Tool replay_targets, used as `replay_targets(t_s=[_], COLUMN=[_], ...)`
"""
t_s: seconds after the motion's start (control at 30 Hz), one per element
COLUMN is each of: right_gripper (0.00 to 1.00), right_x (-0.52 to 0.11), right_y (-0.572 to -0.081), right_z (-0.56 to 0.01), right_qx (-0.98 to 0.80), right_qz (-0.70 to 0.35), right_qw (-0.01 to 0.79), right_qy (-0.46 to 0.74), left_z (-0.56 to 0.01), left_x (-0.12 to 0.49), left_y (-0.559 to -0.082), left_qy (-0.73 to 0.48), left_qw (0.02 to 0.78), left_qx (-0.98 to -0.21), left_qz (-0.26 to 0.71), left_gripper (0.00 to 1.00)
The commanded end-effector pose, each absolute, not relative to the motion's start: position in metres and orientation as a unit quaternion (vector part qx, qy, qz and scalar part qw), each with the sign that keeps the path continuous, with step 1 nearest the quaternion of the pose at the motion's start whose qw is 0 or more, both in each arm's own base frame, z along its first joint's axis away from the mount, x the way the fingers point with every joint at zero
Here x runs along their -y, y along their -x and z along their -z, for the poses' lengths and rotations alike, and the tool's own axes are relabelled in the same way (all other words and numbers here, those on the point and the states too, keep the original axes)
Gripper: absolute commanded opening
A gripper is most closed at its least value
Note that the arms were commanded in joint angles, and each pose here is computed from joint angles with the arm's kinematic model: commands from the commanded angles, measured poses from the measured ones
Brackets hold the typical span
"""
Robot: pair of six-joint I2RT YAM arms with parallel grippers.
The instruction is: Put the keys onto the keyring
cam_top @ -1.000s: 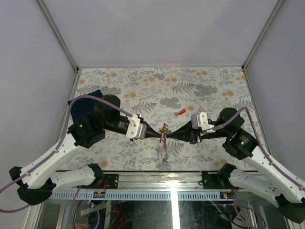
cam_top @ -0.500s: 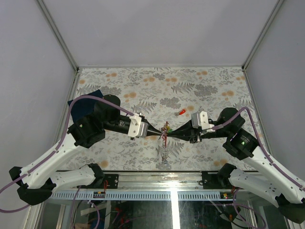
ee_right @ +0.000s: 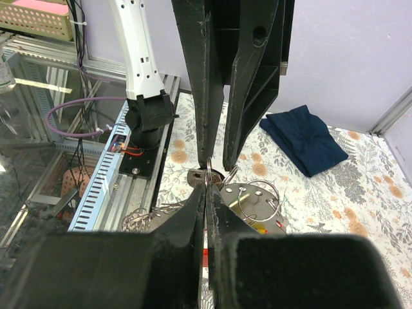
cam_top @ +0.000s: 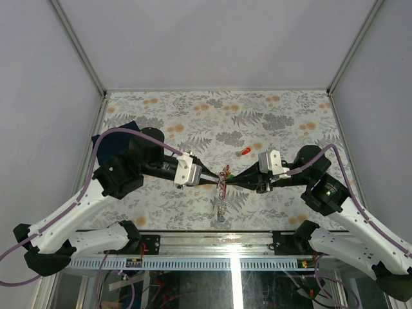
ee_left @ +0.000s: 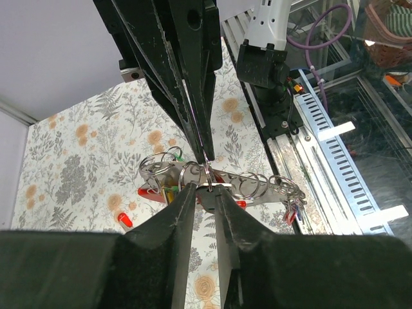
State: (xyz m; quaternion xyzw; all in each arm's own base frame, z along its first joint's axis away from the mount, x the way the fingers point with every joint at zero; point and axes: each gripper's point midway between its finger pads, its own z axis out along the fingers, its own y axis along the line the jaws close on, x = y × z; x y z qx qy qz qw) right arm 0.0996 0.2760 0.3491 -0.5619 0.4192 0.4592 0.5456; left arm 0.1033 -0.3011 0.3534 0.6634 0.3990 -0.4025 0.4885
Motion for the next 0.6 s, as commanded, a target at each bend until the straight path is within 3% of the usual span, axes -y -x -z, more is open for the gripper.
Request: replay_targets(t_s=[0.0, 0.3, 0.5, 0.57], right_gripper=[0.00, 0.00, 0.00, 0.00], right_x=[-0.2732, -0.2753, -0.2751, -0.2751], right_y=[-0.0972, -0.1000, -0.1011, -0.1019], right_z=[-0.3903, -0.3876, -0.3858, -0.3853], right_qx=[-0.369, -0.372, -0.375, -0.378], right_qz=[-0.451, -0.450, -0.449, -0.447], right_qw=[0.596, 0.594, 0.594, 0.594], right_qy=[0.553, 0.553, 0.552, 0.551], left_z=[-0.3629, -0.3626, -0.3622, -0.3633], left_x=[0.3038, 0.3049, 0.3048, 0.3045], left_y=[-0.1004, -0.1000, -0.1001, -0.0998], left_qy=[-0.662, -0.663, -0.663, -0.662], left_qw=[0.493, 0.491, 0.492, 0.495], left_qx=[-0.388, -0.385, -0.384, -0.383], left_qz=[0.410, 0.413, 0.413, 0.413], left_gripper=[0.19, 0.19, 0.01, 0.00])
